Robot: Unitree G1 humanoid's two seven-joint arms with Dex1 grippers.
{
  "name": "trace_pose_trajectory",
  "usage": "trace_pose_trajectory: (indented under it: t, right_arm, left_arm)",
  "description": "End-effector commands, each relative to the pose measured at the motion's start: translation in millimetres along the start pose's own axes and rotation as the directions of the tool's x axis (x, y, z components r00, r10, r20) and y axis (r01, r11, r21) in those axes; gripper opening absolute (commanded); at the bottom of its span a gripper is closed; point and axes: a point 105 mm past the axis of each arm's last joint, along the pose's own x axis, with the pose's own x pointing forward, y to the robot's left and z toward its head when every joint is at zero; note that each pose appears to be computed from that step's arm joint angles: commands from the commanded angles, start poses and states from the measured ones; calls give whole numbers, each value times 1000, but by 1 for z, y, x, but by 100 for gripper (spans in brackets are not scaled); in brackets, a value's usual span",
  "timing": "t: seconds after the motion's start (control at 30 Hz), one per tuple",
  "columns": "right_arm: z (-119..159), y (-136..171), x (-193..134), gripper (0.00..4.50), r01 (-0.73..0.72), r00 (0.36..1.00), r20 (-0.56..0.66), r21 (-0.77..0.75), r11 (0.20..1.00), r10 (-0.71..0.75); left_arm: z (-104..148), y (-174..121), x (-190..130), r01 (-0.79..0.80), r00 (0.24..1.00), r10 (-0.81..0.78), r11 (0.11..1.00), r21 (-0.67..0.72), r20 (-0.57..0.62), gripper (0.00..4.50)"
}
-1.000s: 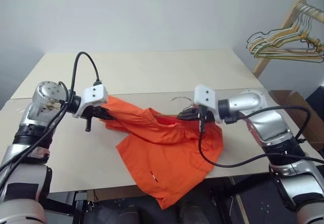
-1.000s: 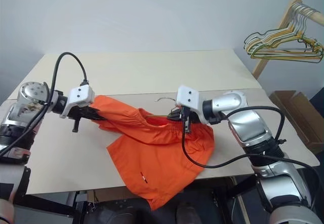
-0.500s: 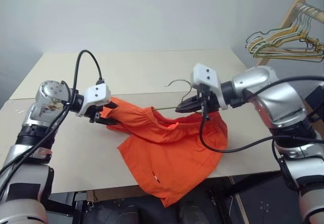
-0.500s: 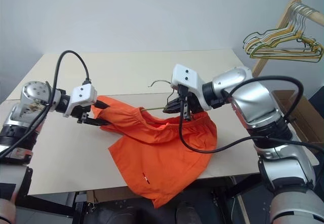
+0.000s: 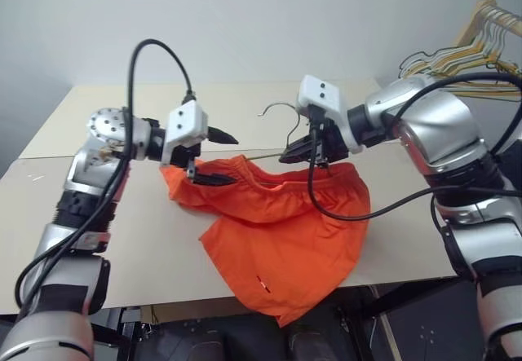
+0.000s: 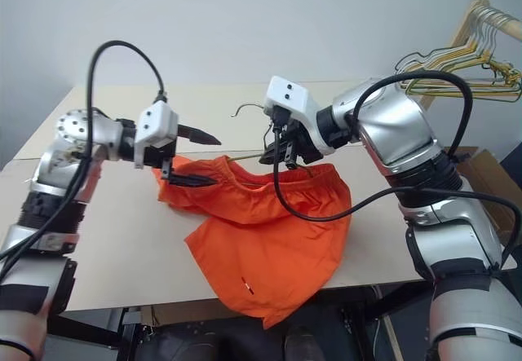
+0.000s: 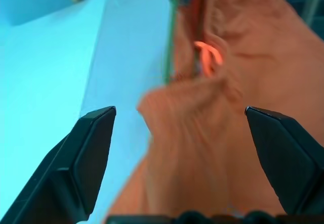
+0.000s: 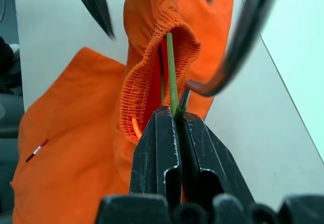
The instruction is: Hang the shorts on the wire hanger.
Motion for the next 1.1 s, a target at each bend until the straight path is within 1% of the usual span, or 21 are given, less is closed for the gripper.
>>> trace_pose_trajectory:
  t: [0.03, 0.2, 0.23, 0.33, 0.37, 0.4, 0.53, 0.67, 0.77, 0.9, 1.03, 1.1]
  right_arm:
    - [21, 2, -14, 0, 34, 998, 54, -56, 998, -31]
    - [25, 5, -18, 0, 37, 997, 66, -67, 997, -32]
    - [25, 6, -18, 0, 37, 997, 68, -70, 997, -32]
    - [27, 8, -20, 0, 34, 997, 75, -75, 997, -28]
    - [27, 8, -20, 0, 33, 997, 77, -75, 997, -28]
    - [27, 9, -20, 0, 32, 996, 80, -76, 997, -26]
    - [28, 10, -21, 0, 25, 995, 96, -75, 997, -18]
    - [30, 12, -21, 0, 32, 992, 123, -102, 994, -20]
    - [26, 12, -20, 0, 72, 989, 136, -149, 986, -51]
    - [17, 12, -21, 112, 108, 988, 129, -160, 981, -88]
    - [10, 9, -40, 256, 188, 974, 150, -105, 977, -171]
    - [7, 8, -52, 318, 227, 964, 159, -84, 970, -212]
  left_arm:
    - [-11, 7, 4, -1, 997, 2, 1000, 22, -80, 445]
    - [-21, 5, 9, 68, 991, -67, 998, 3, -115, 445]
    - [-21, 6, 10, 60, 992, -59, 998, -1, -113, 406]
    - [-21, 9, 13, 45, 994, -45, 999, -3, -98, 328]
    - [-20, 10, 14, 44, 995, -44, 999, -8, -91, 296]
    - [-20, 10, 14, 45, 995, -46, 999, -9, -86, 254]
    - [-20, 8, 14, 49, 996, -50, 999, -14, -80, 138]
    - [-20, 7, 11, 45, 996, -47, 999, -25, -74, 5]
    - [-22, 8, 10, 29, 996, -33, 999, -42, -85, 1]
    - [-23, 8, 7, 6, 996, -12, 998, -64, -84, 0]
    - [-29, 2, 1, -1, 996, -9, 994, -105, -88, 0]
    - [-32, -2, -2, -4, 996, -7, 993, -118, -94, 0]
